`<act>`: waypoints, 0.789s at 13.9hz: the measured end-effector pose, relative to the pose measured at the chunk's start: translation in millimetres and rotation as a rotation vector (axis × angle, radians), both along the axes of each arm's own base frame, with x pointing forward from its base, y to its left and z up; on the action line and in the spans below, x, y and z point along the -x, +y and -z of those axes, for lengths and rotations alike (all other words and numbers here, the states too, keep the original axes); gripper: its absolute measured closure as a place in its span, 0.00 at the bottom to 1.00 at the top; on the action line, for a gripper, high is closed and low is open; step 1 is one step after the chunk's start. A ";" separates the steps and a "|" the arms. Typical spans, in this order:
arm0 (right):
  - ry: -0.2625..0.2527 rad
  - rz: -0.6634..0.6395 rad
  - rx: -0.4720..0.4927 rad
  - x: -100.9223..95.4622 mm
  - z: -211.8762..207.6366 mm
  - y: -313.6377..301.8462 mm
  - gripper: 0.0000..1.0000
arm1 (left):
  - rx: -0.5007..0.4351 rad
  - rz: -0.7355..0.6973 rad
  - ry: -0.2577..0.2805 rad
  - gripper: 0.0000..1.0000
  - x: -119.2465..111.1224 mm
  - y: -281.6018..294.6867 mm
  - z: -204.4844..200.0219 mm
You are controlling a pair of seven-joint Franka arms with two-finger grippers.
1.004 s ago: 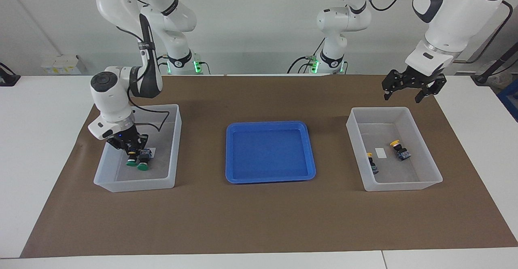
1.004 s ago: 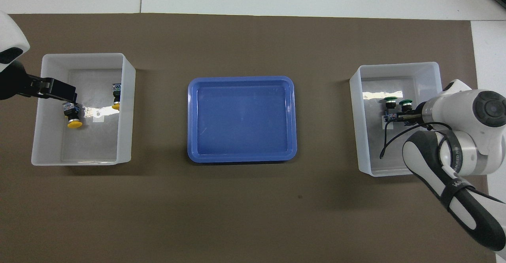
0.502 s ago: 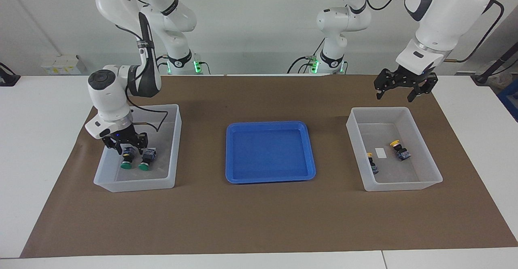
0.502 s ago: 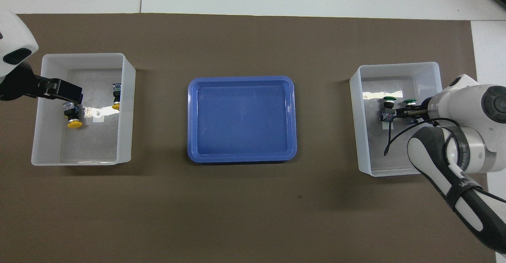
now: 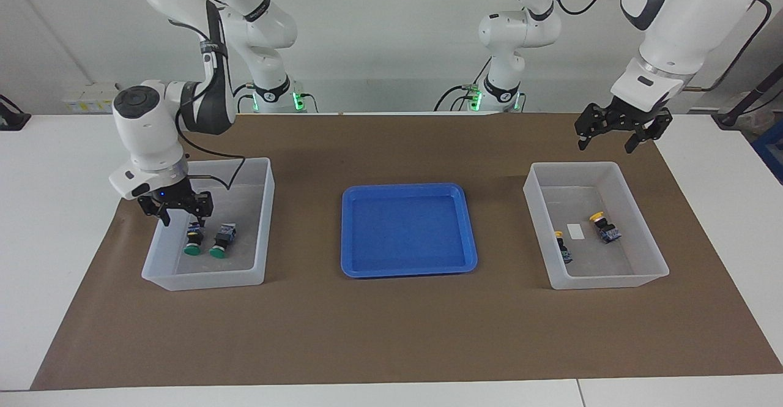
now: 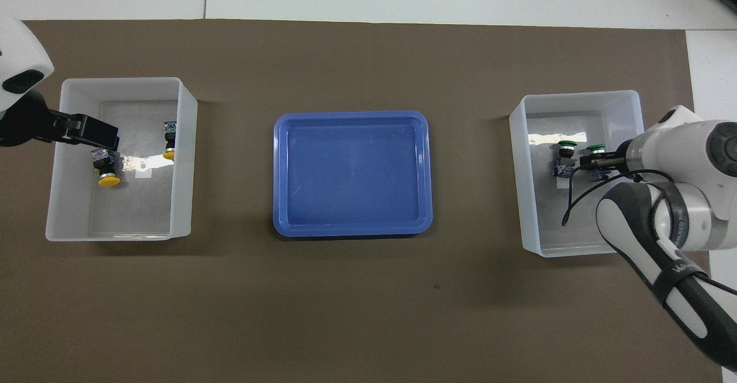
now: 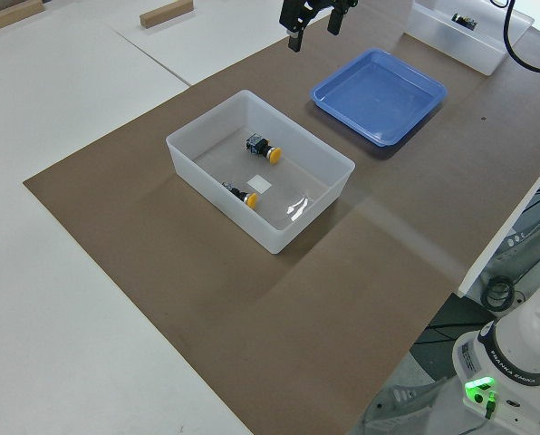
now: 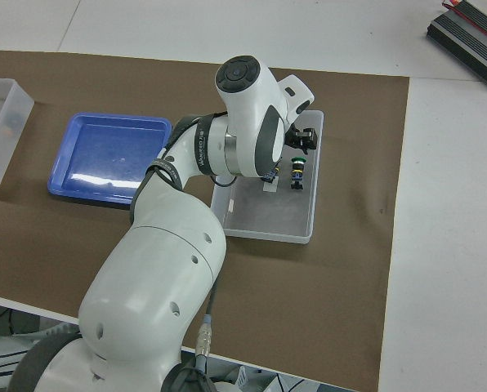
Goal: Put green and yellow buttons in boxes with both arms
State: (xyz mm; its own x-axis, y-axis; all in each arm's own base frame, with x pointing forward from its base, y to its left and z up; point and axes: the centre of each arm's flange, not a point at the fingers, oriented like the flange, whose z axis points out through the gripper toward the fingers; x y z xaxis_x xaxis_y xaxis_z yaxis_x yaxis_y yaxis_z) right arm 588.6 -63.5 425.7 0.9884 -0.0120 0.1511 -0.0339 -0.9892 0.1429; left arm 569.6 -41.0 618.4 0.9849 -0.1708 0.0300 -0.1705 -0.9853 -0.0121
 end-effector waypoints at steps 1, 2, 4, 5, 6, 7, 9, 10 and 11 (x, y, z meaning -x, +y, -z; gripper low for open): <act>-0.002 0.029 -0.019 0.7 -13.7 8.3 0.03 | 0.000 -0.001 -0.002 0.00 0.4 0.7 -1.0; -0.004 0.068 -0.052 2.3 -28.5 18.0 0.03 | 0.000 -0.002 -0.004 0.00 0.4 1.4 -1.4; -0.006 0.118 -0.095 7.8 -59.9 31.6 0.00 | 0.000 -0.003 -0.006 0.00 0.1 1.7 -1.5; 0.000 0.134 -0.101 10.2 -72.6 34.5 0.00 | 0.000 -0.003 -0.006 0.00 0.1 1.7 -1.6; 0.013 0.155 -0.108 11.8 -85.3 39.7 0.00 | 0.000 -0.003 -0.006 0.00 0.1 1.7 -1.6; 0.029 0.179 -0.110 13.2 -99.4 47.9 0.00 | 0.000 -0.003 -0.007 0.00 0.0 1.7 -1.6; 0.055 0.193 -0.109 17.1 -126.9 66.6 0.00 | 0.000 -0.003 -0.007 0.00 0.0 1.7 -1.7; 0.062 0.188 -0.107 20.3 -137.9 73.2 0.00 | 0.000 -0.003 -0.007 0.00 0.0 1.7 -1.7; 0.067 0.182 -0.104 23.8 -147.5 77.8 0.00 | 0.000 -0.003 -0.007 0.00 0.0 1.7 -1.7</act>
State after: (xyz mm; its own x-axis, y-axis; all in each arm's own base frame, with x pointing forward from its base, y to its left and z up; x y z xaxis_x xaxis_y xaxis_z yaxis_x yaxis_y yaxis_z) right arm 564.8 14.3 573.2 0.9763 -0.2034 0.0733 -0.2073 -0.9771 0.0487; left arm 569.6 -39.4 620.2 0.9851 -0.1678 0.0374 -0.1674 -0.9858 -0.0130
